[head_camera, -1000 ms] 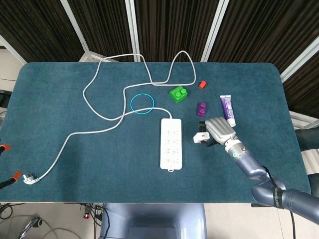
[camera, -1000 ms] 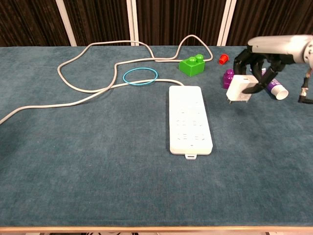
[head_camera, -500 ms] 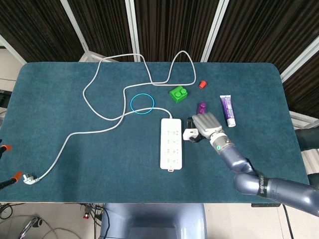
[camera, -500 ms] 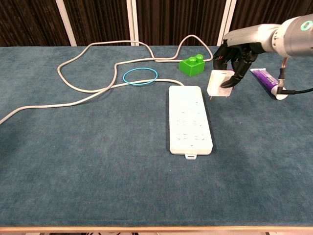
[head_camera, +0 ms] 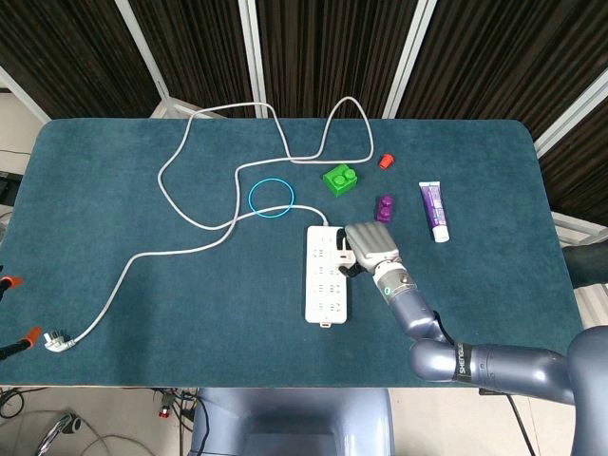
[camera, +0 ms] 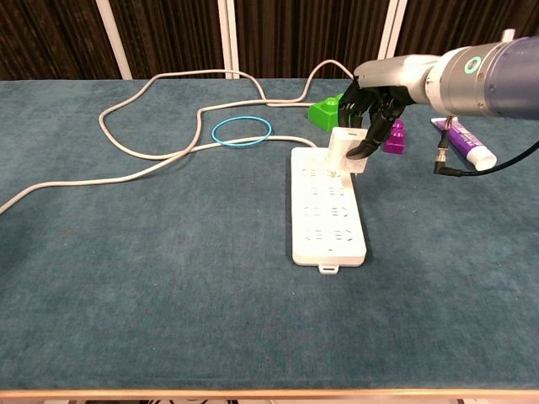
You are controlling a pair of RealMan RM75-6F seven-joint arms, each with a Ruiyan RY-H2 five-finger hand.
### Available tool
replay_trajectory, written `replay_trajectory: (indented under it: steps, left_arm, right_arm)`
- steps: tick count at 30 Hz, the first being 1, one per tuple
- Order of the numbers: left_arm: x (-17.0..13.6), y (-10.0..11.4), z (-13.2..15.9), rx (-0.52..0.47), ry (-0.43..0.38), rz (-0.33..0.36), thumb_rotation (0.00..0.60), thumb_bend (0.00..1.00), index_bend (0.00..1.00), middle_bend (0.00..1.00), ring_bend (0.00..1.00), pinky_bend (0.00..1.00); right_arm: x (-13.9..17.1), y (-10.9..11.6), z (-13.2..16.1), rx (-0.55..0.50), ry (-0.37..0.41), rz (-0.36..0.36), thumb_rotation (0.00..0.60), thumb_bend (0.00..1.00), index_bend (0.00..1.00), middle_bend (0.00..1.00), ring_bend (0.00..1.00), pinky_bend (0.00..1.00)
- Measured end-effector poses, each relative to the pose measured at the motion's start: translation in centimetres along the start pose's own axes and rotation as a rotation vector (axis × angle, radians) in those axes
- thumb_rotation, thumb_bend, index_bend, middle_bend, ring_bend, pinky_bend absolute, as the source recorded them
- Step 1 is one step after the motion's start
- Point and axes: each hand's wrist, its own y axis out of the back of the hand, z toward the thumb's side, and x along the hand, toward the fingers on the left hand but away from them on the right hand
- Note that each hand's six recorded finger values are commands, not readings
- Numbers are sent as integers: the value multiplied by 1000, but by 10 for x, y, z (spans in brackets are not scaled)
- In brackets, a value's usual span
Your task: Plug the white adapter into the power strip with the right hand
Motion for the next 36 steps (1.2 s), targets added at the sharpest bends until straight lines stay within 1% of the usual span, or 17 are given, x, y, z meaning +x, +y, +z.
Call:
replay_trajectory:
  steps: [7, 24, 36]
  left_arm:
    - [0, -1, 1, 2, -4, -2, 600, 135, 282, 101, 40, 106]
    - [0, 0, 0, 3, 0, 0, 600, 135, 282, 101, 40, 106]
    - [0, -1, 1, 7, -1, -3, 600, 135, 283, 101, 40, 106]
  right_arm:
    - [-1, -7, 0, -7, 6, -1, 600, 477, 795, 602, 624, 448]
    - [-5, -16, -4, 35, 14, -27, 600, 479, 804, 603, 625, 448]
    - [-5, -21, -6, 17, 12, -20, 600, 479, 805, 602, 625, 448]
